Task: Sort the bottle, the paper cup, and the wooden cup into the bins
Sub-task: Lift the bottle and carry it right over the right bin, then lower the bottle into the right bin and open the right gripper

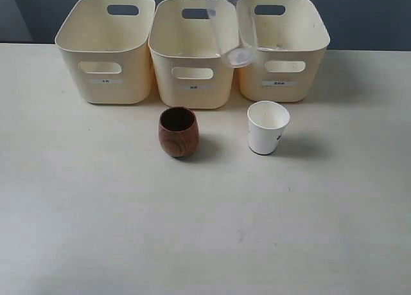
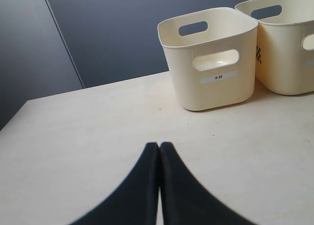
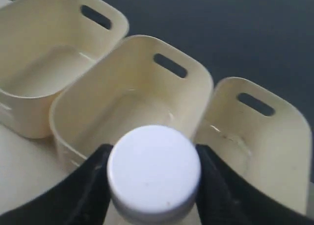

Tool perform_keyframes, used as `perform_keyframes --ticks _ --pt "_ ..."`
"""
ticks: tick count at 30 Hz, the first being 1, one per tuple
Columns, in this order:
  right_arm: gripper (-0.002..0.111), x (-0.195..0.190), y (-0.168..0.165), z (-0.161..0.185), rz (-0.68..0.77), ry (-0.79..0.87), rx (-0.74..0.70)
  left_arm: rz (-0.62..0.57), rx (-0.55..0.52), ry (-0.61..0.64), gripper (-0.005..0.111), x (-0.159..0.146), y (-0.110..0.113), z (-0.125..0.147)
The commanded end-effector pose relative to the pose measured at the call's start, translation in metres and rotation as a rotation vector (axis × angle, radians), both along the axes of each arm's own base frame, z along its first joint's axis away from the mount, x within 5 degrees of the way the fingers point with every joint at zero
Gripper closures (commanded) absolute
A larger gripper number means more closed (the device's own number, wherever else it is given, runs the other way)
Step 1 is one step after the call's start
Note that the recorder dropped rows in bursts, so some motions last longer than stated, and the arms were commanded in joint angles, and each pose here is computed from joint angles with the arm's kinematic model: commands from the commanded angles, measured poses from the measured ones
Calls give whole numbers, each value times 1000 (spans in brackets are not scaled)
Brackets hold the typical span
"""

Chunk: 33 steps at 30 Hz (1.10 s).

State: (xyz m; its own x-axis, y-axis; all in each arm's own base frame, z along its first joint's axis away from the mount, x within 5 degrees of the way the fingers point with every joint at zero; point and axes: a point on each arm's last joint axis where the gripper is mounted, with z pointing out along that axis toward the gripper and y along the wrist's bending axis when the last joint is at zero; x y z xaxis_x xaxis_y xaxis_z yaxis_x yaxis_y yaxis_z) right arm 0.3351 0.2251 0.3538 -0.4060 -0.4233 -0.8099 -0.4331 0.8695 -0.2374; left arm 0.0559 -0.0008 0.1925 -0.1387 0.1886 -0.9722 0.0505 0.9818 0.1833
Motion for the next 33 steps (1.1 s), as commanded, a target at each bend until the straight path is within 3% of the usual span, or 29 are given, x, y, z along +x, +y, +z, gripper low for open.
perform_keyframes --ticks 1,13,19,25,33 --pt "109 4 -18 10 -144 -78 -65 -3 -2 -10 107 0 0 0" --pt "109 27 -54 19 -315 -172 10 -3 -2 -10 107 0 0 0" --pt "109 46 -73 14 -321 -184 67 -3 -2 -10 107 0 0 0" --pt "109 88 -68 -35 -191 -183 88 -3 -2 -10 107 0 0 0" --pt "109 127 -109 -79 -231 -138 221 -3 -2 -10 107 0 0 0"
